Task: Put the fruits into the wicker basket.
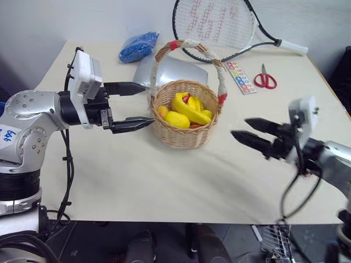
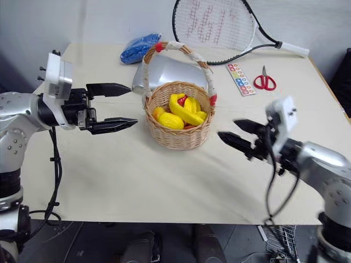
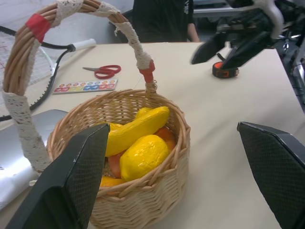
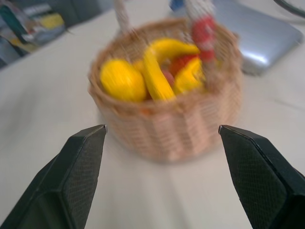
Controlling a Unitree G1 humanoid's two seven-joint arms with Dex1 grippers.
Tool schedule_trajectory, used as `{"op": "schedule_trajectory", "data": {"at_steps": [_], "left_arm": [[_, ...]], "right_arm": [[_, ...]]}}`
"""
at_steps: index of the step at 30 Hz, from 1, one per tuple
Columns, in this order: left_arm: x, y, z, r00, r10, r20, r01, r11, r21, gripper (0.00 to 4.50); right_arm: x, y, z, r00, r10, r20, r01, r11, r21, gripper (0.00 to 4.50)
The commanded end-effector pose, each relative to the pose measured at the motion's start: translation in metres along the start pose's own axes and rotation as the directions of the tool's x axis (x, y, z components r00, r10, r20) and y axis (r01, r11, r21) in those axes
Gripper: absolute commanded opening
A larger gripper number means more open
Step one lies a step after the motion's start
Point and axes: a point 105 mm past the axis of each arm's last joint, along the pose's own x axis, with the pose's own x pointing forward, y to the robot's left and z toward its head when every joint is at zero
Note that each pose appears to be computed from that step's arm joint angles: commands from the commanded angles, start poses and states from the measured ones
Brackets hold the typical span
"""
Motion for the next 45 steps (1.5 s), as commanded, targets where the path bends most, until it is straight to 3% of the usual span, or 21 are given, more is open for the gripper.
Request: {"op": "schedule_trajectory", "data": {"at_steps": [1,12,17,20,24,31,33,38,45], "left_arm": [[-0.001,0.003,0.011,1.0,0.004,0.016,-0.005,0.998,0.055,4.5],[0.008,0.0,0.013,0.999,-0.022,0.026,0.02,0.998,0.061,4.5],[0.01,-0.002,0.015,0.999,-0.026,0.027,0.024,0.997,0.068,4.5],[0.011,-0.001,0.013,0.999,-0.017,0.028,0.015,0.998,0.067,4.5],[0.014,0.003,0.014,0.999,0.005,0.037,-0.008,0.997,0.071,4.5],[0.017,0.004,0.01,0.999,0.01,0.04,-0.013,0.997,0.071,4.5],[0.018,0.005,0.01,0.999,0.006,0.042,-0.009,0.997,0.072,4.5],[0.025,0.006,0.011,0.998,-0.02,0.064,0.015,0.998,0.068,4.5],[0.032,0.001,0.014,0.989,-0.081,0.12,0.078,0.996,0.033,4.5]], "right_arm": [[-0.011,-0.002,0.018,0.998,0.0,0.064,0.002,0.999,-0.035,4.46],[0.074,-0.006,0.047,0.966,-0.075,0.249,0.098,0.992,-0.083,4.48],[0.117,-0.008,0.047,0.957,-0.152,0.249,0.187,0.975,-0.123,4.48],[0.127,-0.001,0.056,0.942,-0.141,0.306,0.169,0.983,-0.066,3.93],[0.132,0.011,0.059,0.94,-0.093,0.327,0.133,0.986,-0.102,2.58],[0.116,0.006,0.053,0.934,-0.129,0.333,0.189,0.969,-0.156,0.26],[0.11,0.004,0.054,0.931,-0.137,0.337,0.205,0.963,-0.175,0.24],[0.061,-0.009,0.075,0.909,-0.121,0.398,0.235,0.939,-0.251,0.24],[-0.022,-0.082,0.089,0.849,-0.361,0.387,0.488,0.815,-0.311,0.24]]}}
